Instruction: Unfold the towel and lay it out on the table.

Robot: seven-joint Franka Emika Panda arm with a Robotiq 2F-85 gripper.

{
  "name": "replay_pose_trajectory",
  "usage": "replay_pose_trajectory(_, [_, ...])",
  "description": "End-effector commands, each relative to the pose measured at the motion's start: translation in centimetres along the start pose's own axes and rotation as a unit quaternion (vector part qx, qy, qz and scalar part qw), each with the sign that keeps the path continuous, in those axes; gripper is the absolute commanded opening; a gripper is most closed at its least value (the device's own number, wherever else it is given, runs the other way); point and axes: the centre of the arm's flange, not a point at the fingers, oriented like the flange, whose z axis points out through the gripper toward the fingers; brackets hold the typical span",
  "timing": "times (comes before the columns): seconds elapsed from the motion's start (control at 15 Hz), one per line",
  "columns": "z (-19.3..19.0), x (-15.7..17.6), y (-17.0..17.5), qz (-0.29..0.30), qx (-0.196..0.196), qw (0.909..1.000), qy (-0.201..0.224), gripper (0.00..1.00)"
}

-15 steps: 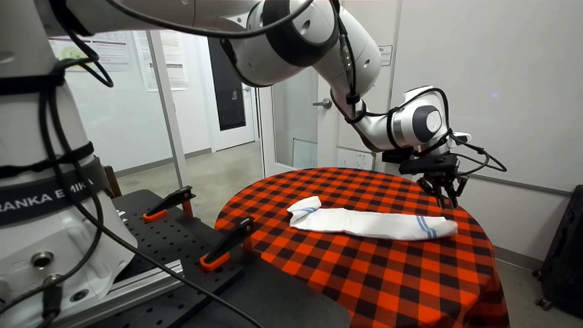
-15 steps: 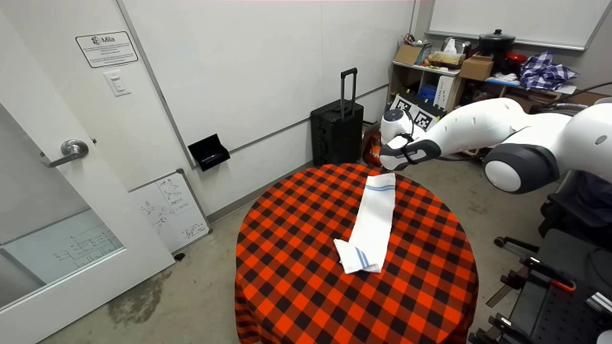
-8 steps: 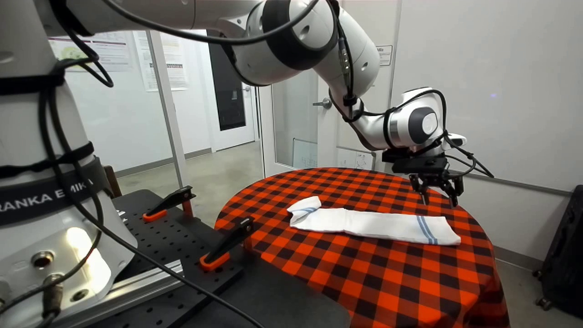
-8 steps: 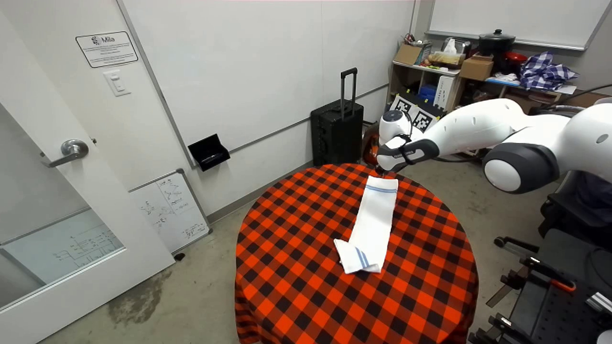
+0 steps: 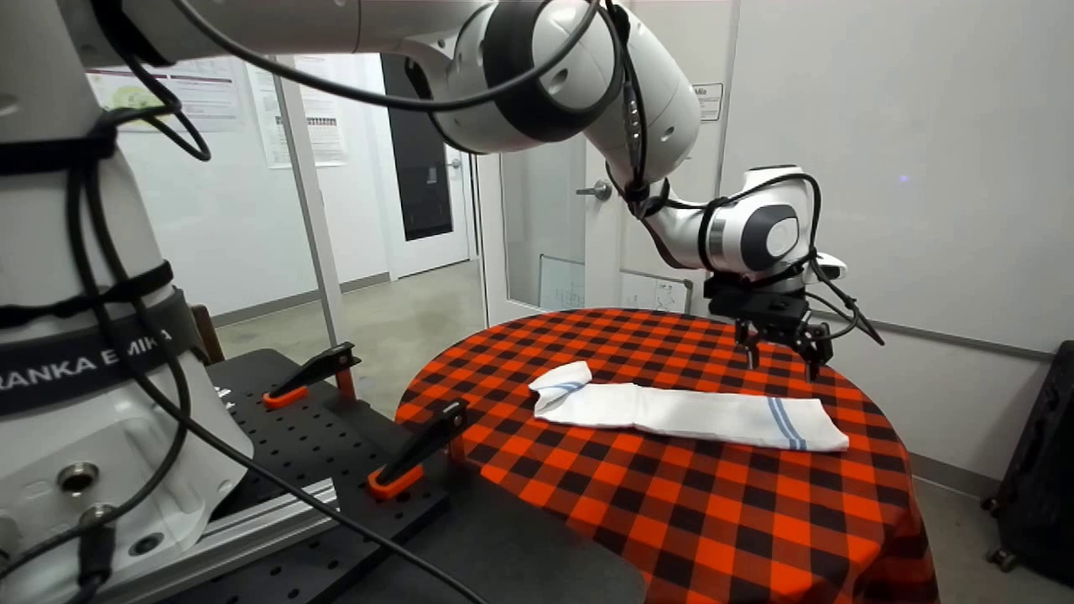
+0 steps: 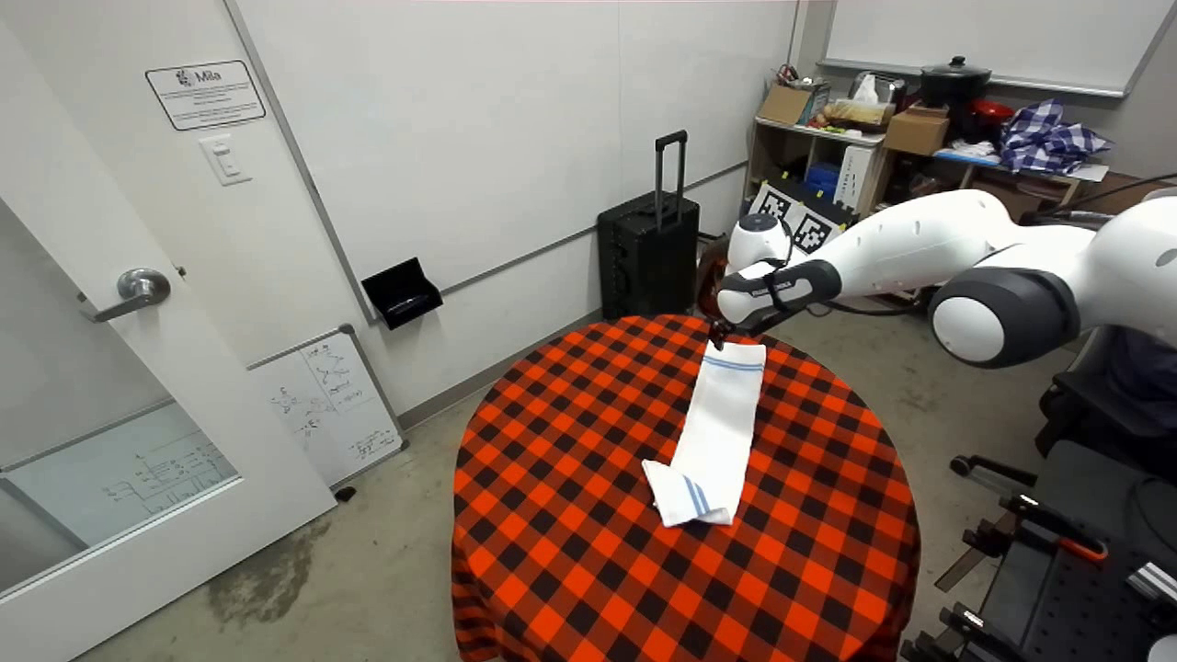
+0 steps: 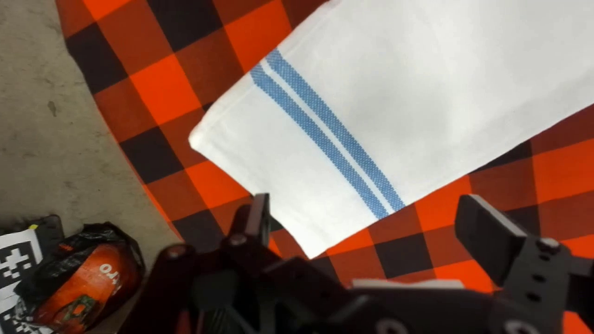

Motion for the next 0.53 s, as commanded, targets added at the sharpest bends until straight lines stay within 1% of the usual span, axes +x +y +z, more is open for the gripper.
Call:
replay_pose_trajectory(0.0, [3.1, 4.2, 0.5, -0.052, 0.049, 0.9971, -0.027, 1.0])
replay_pose_trajectory(0.13, [3.2, 4.0, 0.5, -0.093, 0.073, 0.992, -0.045, 1.0])
replay_pose_trajectory(0.2, [-2.6, -1.0, -3.1, -0.118, 0.088, 0.9879, -0.049, 1.0])
replay_pose_trajectory(0.27, [-2.9, -1.3, -3.9, -0.138, 0.098, 0.9842, -0.053, 1.0])
replay_pose_trajectory(0.47, [-5.0, -2.4, -7.6, -0.2, 0.135, 0.9684, -0.063, 1.0])
